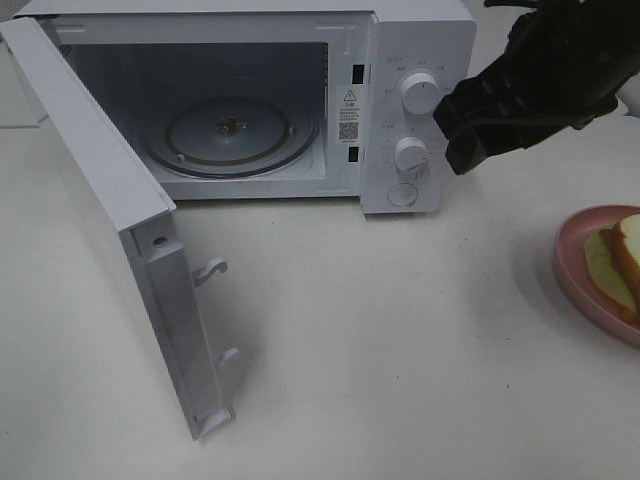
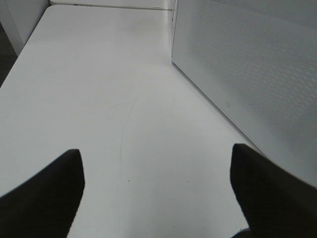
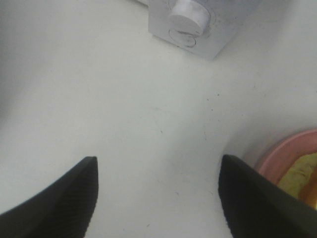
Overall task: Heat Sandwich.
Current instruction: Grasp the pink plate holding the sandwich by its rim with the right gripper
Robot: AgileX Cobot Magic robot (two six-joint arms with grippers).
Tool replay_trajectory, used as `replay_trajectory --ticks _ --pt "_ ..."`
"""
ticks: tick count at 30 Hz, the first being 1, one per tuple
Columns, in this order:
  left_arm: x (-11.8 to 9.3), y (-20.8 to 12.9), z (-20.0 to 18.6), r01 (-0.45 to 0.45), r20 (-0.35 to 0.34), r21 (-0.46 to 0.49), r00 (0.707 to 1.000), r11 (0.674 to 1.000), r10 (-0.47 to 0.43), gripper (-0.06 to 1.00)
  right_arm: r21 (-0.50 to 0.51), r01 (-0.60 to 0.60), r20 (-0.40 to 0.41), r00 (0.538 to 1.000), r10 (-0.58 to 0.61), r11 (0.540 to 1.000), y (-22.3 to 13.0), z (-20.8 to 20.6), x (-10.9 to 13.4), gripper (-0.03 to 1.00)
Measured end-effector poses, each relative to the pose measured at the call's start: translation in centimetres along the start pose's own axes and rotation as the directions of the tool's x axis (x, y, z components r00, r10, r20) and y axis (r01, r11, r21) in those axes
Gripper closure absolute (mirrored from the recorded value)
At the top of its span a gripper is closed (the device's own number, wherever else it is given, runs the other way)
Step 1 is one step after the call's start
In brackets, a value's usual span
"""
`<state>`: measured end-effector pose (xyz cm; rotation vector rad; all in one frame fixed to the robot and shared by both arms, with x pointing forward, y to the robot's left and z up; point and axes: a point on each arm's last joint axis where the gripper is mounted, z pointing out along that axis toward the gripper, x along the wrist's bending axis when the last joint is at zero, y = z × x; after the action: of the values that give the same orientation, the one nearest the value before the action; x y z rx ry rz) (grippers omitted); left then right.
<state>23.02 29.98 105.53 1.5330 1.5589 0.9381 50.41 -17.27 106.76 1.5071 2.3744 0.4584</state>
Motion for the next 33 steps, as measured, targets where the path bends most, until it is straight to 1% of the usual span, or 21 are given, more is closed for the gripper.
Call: replay_trajectory --ticks 1,3,4,5,8,9,10,12,13,14,16,17,18,20,22,24,26,33 --pt "0.0 0.0 0.0 0.0 0.0 0.0 1.0 1.0 0.0 0.18 0.035 -0.03 0.008 1.0 0.03 0.999 0.2 0.4 -0.4 0.28" --pt "0.0 0.0 0.0 0.0 0.0 0.0 1.0 1.0 0.0 0.18 0.061 -0.087 0.023 0.996 0.085 0.994 0.5 0.7 -1.1 0.28" --pt "0.0 0.0 0.0 0.0 0.0 0.0 1.0 1.0 0.0 0.18 0.061 -0.087 0.023 0.996 0.085 0.994 0.5 0.7 -1.1 0.28" --pt "0.0 0.0 0.0 0.0 0.0 0.0 1.0 1.0 0.0 0.18 0.09 -0.158 0.047 0.987 0.155 0.983 0.8 1.0 -2.4 0.28" --pt "0.0 0.0 0.0 0.0 0.0 0.0 1.0 1.0 0.0 0.18 0.124 -0.26 0.086 0.964 0.25 0.958 1.2 1.6 -4.3 0.28" --pt "0.0 0.0 0.0 0.0 0.0 0.0 1.0 1.0 0.0 0.18 0.124 -0.26 0.086 0.964 0.25 0.958 1.2 1.6 -4.3 0.28" --pt "0.0 0.0 0.0 0.0 0.0 0.0 1.0 1.0 0.0 0.18 0.148 -0.314 0.112 0.948 0.299 0.938 1.3 2.0 -5.4 0.29" --pt "0.0 0.0 0.0 0.0 0.0 0.0 1.0 1.0 0.0 0.18 0.183 -0.346 0.131 0.936 0.326 0.92 1.2 2.9 -6.1 0.29" --pt "0.0 0.0 0.0 0.0 0.0 0.0 1.0 1.0 0.0 0.18 0.183 -0.346 0.131 0.936 0.326 0.92 1.2 2.9 -6.1 0.29" --pt "0.0 0.0 0.0 0.0 0.0 0.0 1.0 1.0 0.0 0.18 0.21 -0.378 0.149 0.924 0.353 0.902 1.0 3.8 -6.9 0.29" --pt "0.0 0.0 0.0 0.0 0.0 0.0 1.0 1.0 0.0 0.18 0.233 -0.407 0.166 0.912 0.376 0.883 0.7 4.5 -7.7 0.29" --pt "0.0 0.0 0.0 0.0 0.0 0.0 1.0 1.0 0.0 0.18 0.249 -0.434 0.182 0.899 0.398 0.866 0.5 5.2 -8.5 0.3" --pt "0.0 0.0 0.0 0.0 0.0 0.0 1.0 1.0 0.0 0.18 0.249 -0.434 0.182 0.899 0.398 0.866 0.5 5.2 -8.5 0.3" --pt "0.0 0.0 0.0 0.0 0.0 0.0 1.0 1.0 0.0 0.18 0.259 -0.467 0.197 0.883 0.427 0.846 0.2 5.8 -9.3 0.31" --pt "0.0 0.0 0.0 0.0 0.0 0.0 1.0 1.0 0.0 0.18 0.264 -0.475 0.202 0.878 0.434 0.839 0.0 6.0 -9.5 0.31" --pt "0.0 0.0 0.0 0.0 0.0 0.0 1.0 1.0 0.0 0.18 0.273 -0.492 0.211 0.869 0.448 0.827 -0.8 6.8 -9.9 0.32" --pt "0.0 0.0 0.0 0.0 0.0 0.0 1.0 1.0 0.0 0.18 0.272 -0.491 0.211 0.869 0.447 0.828 -1.8 7.9 -9.8 0.33" --pt "0.0 0.0 0.0 0.0 0.0 0.0 1.0 1.0 0.0 0.18 0.241 -0.486 0.196 0.872 0.448 0.84 -2.4 9.1 -9.7 0.33"
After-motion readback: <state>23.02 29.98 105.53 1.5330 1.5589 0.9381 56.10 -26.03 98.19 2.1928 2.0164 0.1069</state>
